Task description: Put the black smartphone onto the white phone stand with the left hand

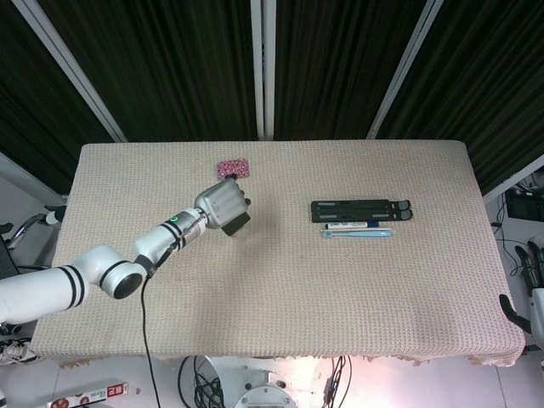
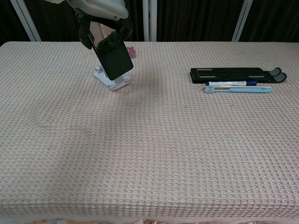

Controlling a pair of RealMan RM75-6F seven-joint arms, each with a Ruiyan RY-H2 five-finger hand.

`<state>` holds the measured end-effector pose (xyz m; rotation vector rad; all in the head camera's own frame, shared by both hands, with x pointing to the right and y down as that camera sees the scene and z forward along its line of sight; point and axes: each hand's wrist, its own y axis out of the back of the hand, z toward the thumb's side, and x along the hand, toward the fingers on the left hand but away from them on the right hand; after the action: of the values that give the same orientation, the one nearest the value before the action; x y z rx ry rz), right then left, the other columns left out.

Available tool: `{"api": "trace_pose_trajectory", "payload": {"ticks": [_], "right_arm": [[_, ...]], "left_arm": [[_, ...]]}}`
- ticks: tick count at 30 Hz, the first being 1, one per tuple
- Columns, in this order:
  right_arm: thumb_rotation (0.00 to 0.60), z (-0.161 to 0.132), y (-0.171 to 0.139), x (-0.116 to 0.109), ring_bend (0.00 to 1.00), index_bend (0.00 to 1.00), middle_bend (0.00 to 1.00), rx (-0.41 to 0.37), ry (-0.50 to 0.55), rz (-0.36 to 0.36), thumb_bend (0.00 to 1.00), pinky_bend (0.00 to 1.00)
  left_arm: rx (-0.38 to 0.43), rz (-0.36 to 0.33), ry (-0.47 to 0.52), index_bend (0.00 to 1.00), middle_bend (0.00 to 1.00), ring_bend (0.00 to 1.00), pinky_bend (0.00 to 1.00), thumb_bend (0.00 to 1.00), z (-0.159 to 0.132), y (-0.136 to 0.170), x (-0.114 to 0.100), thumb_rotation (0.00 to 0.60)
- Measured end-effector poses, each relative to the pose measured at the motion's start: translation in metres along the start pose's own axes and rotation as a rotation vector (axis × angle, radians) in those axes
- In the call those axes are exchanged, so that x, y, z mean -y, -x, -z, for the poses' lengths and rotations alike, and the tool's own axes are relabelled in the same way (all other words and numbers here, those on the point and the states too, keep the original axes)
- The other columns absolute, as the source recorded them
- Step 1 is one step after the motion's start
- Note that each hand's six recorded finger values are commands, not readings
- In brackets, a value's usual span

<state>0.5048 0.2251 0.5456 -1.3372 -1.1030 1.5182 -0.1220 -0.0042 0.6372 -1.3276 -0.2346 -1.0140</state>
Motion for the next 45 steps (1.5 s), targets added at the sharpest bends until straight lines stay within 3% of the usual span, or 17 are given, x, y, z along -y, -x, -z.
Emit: {"api": "trace_pose_trajectory", "payload": {"ticks": [11,22,45], "right_arm": [[0.600,0.009,-0.002,0.003,0.00,0.00,0.00,0.013,0.006,-0.005,0.23,0.00],[0.600,0.016,-0.003,0.006,0.00,0.00,0.00,0.026,0.019,-0.009,0.23,0.00],[0.600,0.019,0.002,0.009,0.00,0.00,0.00,0.040,0.019,-0.027,0.24,0.00]], "left_arm": [[0.016,0.060,-0.032,0.62,0.58,0.51,0.29,0.43,-0.005,-0.017,0.006,0.600],[0.048,0.078,-0.099,0.62,0.57,0.50,0.29,0.43,-0.010,-0.024,0.010,0.600],[0.058,0.078,-0.085,0.62,0.57,0.49,0.29,0.44,-0.010,-0.035,0.014,0.600]]}}
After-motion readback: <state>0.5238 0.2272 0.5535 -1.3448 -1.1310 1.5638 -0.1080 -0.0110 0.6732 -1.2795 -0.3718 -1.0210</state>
